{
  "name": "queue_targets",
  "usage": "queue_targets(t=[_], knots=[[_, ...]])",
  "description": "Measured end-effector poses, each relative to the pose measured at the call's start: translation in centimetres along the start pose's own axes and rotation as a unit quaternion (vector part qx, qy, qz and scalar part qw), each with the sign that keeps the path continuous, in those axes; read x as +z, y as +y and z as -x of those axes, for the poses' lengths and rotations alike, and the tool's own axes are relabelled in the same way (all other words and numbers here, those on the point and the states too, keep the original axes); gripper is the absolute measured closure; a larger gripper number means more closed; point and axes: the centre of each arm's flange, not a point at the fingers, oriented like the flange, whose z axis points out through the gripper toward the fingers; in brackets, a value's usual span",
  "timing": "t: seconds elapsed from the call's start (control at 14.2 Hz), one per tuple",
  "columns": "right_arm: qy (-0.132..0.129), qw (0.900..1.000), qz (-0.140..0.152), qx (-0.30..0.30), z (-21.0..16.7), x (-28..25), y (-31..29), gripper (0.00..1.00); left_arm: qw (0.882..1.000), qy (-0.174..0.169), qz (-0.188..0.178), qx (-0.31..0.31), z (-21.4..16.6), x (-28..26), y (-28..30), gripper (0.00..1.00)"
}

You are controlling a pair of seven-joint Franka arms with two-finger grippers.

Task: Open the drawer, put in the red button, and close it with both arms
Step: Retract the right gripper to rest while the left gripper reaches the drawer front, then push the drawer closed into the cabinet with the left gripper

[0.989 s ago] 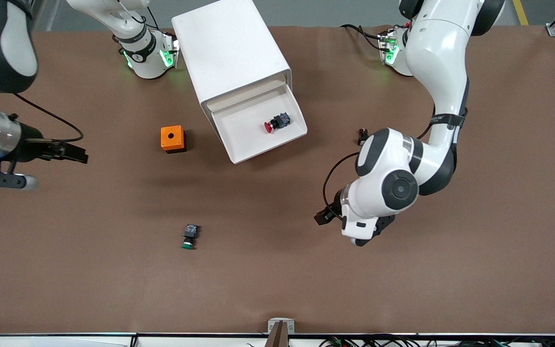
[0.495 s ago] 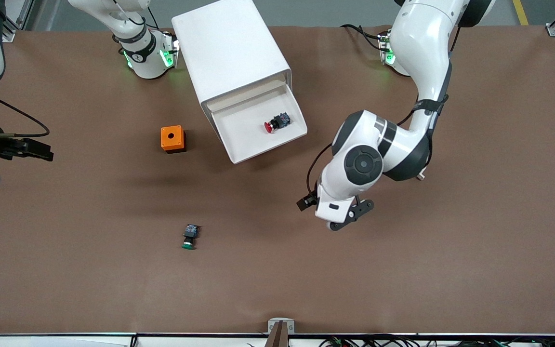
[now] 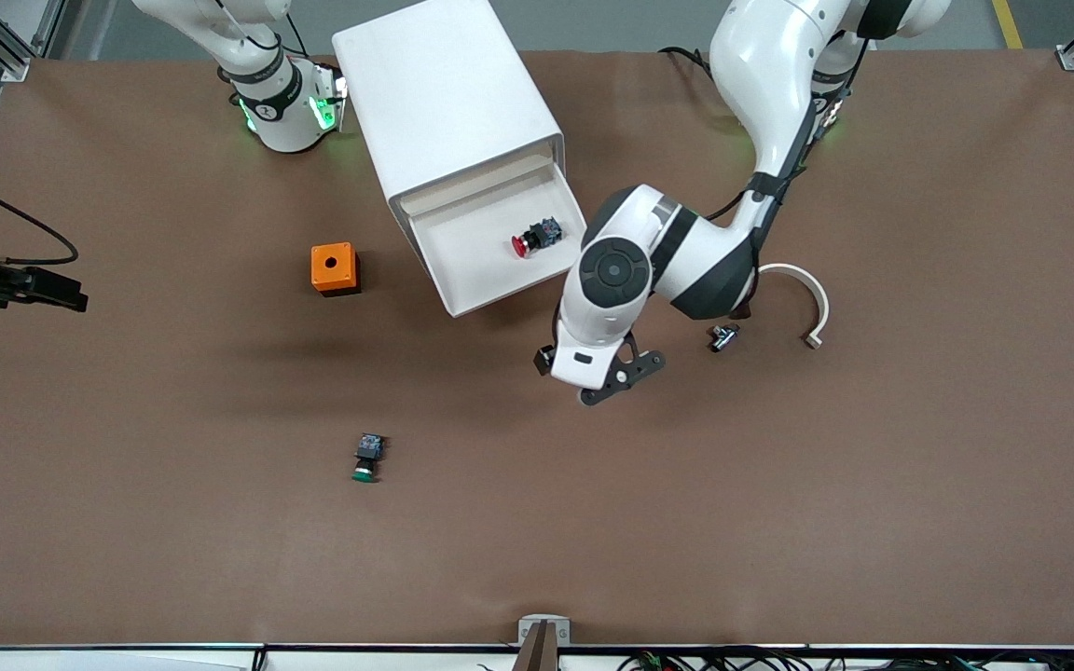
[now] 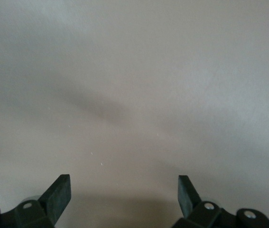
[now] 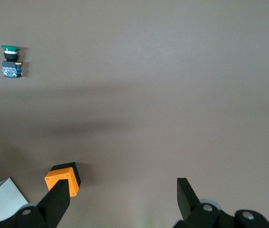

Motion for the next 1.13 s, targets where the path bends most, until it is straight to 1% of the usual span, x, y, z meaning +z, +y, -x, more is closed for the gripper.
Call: queue_targets(t=[0.14, 0.35, 0.42, 0.57, 0.64, 0.78, 0.85, 0.92, 1.06, 1.13], knots=[[0.010, 1.000, 0.001, -0.001, 0.0, -1.0, -0.1, 0.00, 1.000, -0.002, -0.005, 0.010, 2.2, 0.7, 0.7, 0.00], [0.017, 1.000, 0.001, 0.001, 0.0, -1.6, 0.1, 0.00, 1.000, -0.003, -0.010, 0.028, 5.2, 1.3, 1.6, 0.00], [0.015, 1.000, 0.001, 0.002, 0.1, -1.6, 0.2, 0.00, 0.999, -0.004, -0.011, 0.034, 6.2, 1.5, 1.9, 0.00], [-0.005, 1.000, -0.001, 0.004, 0.5, -1.2, 0.5, 0.00, 0.999, -0.005, -0.015, 0.048, 8.2, 2.0, 2.4, 0.00], [-0.011, 1.000, -0.001, 0.005, 0.6, -1.2, 0.5, 0.00, 0.998, -0.005, -0.017, 0.053, 9.2, 2.2, 2.6, 0.00], [-0.007, 1.000, -0.002, 0.003, 0.9, -1.8, 0.3, 0.00, 0.998, -0.006, -0.020, 0.059, 11.0, 2.6, 3.1, 0.00], [-0.001, 1.000, -0.005, 0.001, 1.2, -2.4, 0.1, 0.00, 0.998, -0.006, -0.021, 0.063, 11.9, 2.7, 3.2, 0.00], [0.003, 1.000, -0.015, 0.000, 1.5, -3.1, -0.2, 0.00, 0.998, -0.008, -0.021, 0.066, 12.6, 2.9, 3.4, 0.00], [0.007, 0.999, -0.033, -0.002, 2.3, -4.0, -0.6, 0.00, 0.997, -0.016, -0.022, 0.069, 14.2, 3.2, 3.6, 0.00], [0.006, 0.999, -0.035, -0.003, 2.5, -4.2, -0.7, 0.00, 0.997, -0.020, -0.022, 0.071, 14.8, 3.3, 3.7, 0.00]])
